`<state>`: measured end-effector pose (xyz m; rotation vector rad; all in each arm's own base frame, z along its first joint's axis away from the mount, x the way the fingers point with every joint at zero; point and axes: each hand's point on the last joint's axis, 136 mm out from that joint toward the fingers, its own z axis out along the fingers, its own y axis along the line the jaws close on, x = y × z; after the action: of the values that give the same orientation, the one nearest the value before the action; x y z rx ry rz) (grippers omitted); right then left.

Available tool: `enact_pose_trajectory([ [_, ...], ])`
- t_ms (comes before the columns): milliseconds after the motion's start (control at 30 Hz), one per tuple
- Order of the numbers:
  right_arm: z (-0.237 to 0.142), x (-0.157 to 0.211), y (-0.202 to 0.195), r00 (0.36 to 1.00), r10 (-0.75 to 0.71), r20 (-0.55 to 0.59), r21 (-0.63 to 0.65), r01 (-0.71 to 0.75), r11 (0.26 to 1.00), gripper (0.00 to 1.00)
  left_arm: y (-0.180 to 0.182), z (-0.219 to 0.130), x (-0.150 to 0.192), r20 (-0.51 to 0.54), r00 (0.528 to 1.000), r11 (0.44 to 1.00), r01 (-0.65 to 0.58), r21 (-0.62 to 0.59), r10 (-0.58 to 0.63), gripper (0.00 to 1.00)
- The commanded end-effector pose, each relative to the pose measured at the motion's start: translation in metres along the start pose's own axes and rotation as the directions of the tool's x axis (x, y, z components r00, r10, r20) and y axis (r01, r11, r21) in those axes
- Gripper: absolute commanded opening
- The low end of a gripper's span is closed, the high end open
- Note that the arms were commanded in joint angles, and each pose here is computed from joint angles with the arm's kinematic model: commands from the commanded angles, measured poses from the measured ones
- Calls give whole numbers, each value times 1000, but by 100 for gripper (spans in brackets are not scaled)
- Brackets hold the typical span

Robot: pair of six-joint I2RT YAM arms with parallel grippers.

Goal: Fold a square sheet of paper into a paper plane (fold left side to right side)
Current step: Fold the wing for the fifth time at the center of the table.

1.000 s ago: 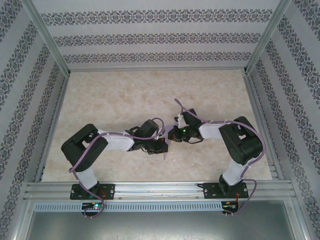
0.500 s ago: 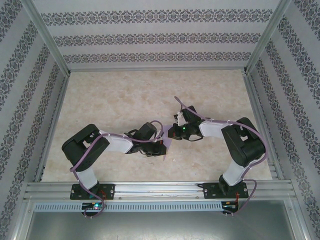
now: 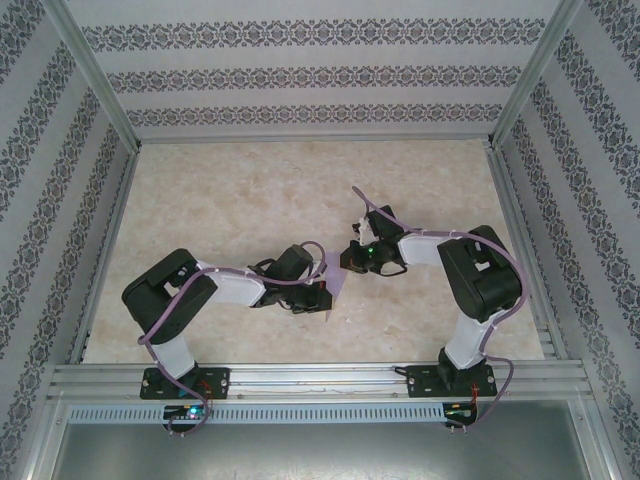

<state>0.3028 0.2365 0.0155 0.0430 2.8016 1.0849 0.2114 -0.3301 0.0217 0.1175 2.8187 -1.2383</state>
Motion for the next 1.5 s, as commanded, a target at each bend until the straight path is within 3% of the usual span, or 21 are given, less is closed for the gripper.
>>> enact_pose_trajectory([
  [0,4,8,-23,1000,13,-19,79,-12,997,0,-23,-11,-10,5,1000,999,-12,37,12,1],
  [167,5,14,-31,999,20,-27,99,-18,995,0,-40,-9,-21,1,999,997,-42,63,42,1],
  [533,7,18,-38,999,30,-38,124,-25,992,0,-24,12,-25,-41,999,999,-35,16,36,1],
  [867,10,19,-49,998,37,-52,172,-28,985,0,-6,12,-1,-80,997,1000,-1,-4,0,1],
  [1267,7,19,-60,997,49,-61,206,-35,978,0,4,0,45,-179,983,998,-49,-28,44,1],
  [1467,5,19,-62,997,46,-61,209,-33,977,0,13,-3,54,-180,983,997,-48,-59,37,1],
])
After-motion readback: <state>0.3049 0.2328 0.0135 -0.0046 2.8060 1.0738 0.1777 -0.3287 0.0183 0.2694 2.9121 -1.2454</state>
